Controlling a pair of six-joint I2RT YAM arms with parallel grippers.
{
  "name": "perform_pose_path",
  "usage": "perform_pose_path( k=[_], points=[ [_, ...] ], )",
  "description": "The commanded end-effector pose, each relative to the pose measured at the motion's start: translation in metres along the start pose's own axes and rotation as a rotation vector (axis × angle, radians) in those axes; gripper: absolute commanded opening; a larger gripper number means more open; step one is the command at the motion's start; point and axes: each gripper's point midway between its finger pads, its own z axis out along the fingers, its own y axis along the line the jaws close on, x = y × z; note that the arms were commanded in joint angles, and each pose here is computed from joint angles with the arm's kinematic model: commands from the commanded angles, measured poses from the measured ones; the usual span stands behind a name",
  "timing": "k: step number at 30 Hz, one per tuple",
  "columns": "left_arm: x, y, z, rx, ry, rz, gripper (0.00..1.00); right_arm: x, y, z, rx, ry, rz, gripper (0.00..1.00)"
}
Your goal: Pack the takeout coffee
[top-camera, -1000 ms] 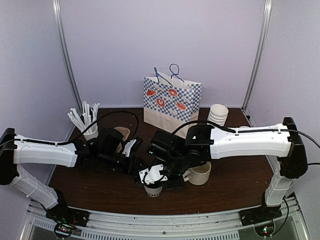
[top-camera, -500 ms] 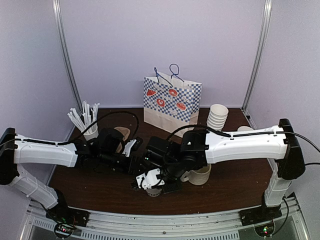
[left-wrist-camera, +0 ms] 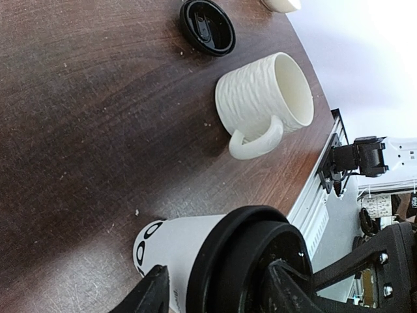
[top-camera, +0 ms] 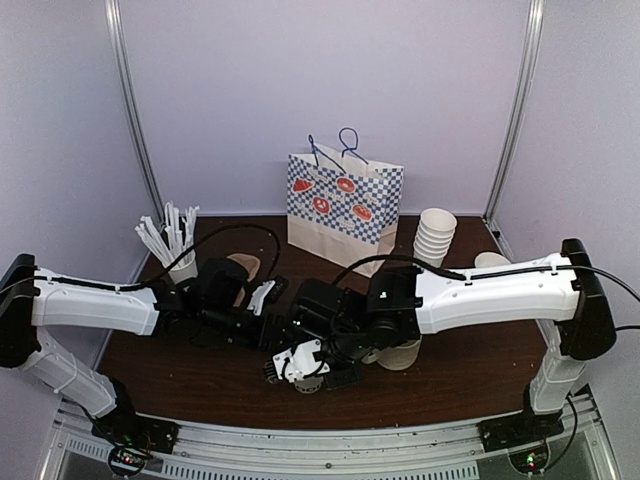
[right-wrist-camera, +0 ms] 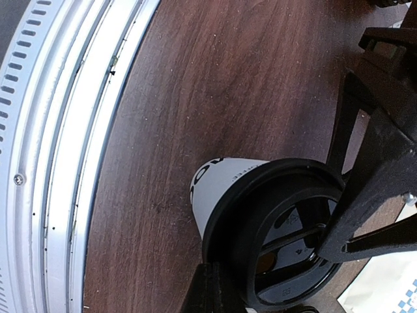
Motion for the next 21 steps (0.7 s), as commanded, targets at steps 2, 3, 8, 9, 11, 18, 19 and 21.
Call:
perform_pose_path(
  k=[2, 3, 8, 9, 11, 18, 19, 21],
  points=[
    [0.047, 0.051, 0.006, -0.173, 0.134, -0.07, 0.52, 0.051, 0.044, 0.069, -0.153, 0.214, -0.003, 0.0],
    [0.045, 0.05, 0.006, -0.17, 0.13, -0.067, 0.52, 0.051, 0.044, 0.069, -0.156, 0.215, 0.001, 0.0],
    [0.043, 0.048, 0.001, -0.172, 0.118, -0.054, 0.52, 0.06, 0.048, 0.082, -0.169, 0.28, -0.006, 0.0],
    [0.042, 0.047, 0.0, -0.171, 0.116, -0.048, 0.52, 0.062, 0.051, 0.085, -0.177, 0.291, -0.006, 0.0],
    [0.039, 0.043, -0.003, -0.171, 0.113, -0.035, 0.52, 0.059, 0.048, 0.08, -0.173, 0.283, -0.006, 0.0],
    [0.019, 0.021, -0.018, -0.127, 0.051, 0.026, 0.53, 0.011, -0.005, -0.011, -0.03, 0.046, 0.019, 0.06],
    [0.016, 0.017, -0.02, -0.118, 0.04, 0.039, 0.53, 0.006, -0.008, -0.023, -0.019, 0.016, 0.024, 0.08],
    [0.005, 0.006, -0.027, -0.097, 0.01, 0.075, 0.56, -0.006, -0.008, -0.048, -0.029, -0.061, 0.022, 0.14]
  ],
)
